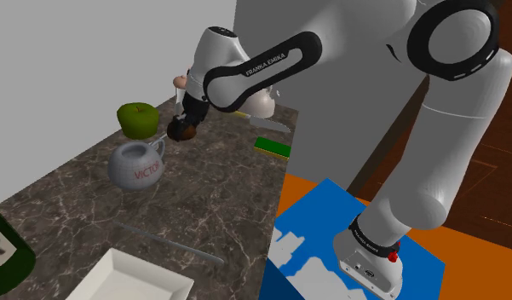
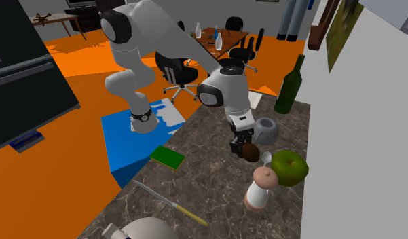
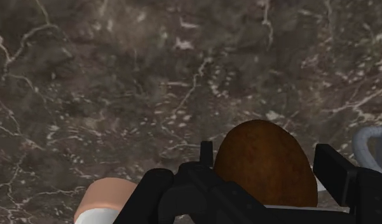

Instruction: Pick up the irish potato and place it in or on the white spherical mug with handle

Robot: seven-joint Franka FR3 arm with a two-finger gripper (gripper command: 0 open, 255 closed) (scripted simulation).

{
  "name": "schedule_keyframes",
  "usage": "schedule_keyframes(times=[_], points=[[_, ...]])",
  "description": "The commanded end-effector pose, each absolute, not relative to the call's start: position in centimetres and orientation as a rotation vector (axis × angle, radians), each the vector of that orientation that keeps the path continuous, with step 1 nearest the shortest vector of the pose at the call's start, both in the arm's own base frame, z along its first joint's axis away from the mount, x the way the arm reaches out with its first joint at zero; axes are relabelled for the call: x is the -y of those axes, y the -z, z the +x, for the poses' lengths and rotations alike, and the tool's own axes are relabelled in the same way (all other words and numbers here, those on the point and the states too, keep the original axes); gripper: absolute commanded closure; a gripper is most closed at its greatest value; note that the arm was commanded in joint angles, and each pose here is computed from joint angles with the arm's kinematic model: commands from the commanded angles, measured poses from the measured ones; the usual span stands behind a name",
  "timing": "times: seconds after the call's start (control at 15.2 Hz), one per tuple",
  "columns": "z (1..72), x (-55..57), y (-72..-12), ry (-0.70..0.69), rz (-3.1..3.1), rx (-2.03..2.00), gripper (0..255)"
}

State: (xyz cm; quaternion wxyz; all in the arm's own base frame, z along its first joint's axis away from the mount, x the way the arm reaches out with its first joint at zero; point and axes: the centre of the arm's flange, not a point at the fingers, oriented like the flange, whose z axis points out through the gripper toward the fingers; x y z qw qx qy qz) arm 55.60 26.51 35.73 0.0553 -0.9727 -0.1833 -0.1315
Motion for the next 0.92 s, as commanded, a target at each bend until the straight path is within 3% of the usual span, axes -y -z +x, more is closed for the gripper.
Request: schedule_keyframes(times=[0.0,0.86], points=[[55.6,-26.5,-36.8,0.399,-2.953,0.556,255],[55.6,-26.5,-43.7,0.399,-2.953,0.556,255]])
